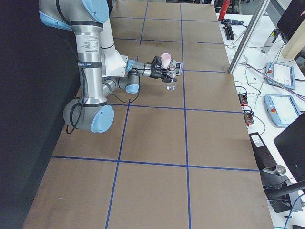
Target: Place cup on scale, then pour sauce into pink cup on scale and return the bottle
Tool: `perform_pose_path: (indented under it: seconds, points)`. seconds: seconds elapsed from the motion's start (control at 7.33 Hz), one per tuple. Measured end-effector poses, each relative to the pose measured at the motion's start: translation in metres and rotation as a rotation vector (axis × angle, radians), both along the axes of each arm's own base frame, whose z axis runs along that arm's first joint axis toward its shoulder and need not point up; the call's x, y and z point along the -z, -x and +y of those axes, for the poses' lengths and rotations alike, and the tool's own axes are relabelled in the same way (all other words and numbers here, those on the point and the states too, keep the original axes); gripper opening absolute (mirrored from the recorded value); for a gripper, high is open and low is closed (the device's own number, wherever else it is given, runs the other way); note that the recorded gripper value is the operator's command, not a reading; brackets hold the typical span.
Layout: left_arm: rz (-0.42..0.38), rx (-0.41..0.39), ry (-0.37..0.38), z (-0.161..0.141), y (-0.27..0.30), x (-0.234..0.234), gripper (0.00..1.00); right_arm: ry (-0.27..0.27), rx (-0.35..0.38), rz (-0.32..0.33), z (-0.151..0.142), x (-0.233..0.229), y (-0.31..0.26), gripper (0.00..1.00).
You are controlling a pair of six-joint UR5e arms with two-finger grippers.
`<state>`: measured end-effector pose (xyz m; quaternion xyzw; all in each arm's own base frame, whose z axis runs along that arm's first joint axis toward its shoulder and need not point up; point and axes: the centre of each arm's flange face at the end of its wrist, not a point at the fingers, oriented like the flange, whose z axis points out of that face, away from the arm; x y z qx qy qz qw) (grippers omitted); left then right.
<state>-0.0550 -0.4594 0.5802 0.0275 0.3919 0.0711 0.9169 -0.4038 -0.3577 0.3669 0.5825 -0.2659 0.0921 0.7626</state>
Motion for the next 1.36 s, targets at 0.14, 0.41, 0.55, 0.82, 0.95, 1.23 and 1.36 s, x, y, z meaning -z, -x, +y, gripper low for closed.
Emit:
perform_pose_path:
  seconds: [0.14,0.41,0.55,0.82,0.95,1.23,1.36]
  points:
    - [0.001,-0.001,0.000,0.000,0.000,0.000,1.00,-0.009,-0.008,0.056,-0.002,0.004,0.005,0.00]
    - [0.003,-0.002,0.002,-0.001,-0.001,0.000,1.00,-0.045,-0.029,0.304,-0.004,0.034,0.034,0.00]
    - [0.004,-0.001,0.005,0.000,-0.001,-0.002,1.00,-0.054,-0.039,0.433,-0.003,0.063,0.058,0.00]
    - [0.000,-0.003,0.015,0.005,0.000,-0.008,1.00,-0.038,-0.034,0.653,0.000,0.103,0.095,0.00]
    - [-0.002,-0.003,0.019,0.008,0.000,-0.011,1.00,-0.028,-0.035,0.747,0.000,0.111,0.104,0.00]
    - [-0.001,-0.003,0.019,0.010,0.000,-0.010,1.00,-0.022,-0.050,0.885,-0.002,0.111,0.127,0.00]
    - [0.001,-0.003,0.020,0.010,0.000,-0.010,1.00,-0.024,-0.066,0.936,-0.007,0.103,0.142,0.00]
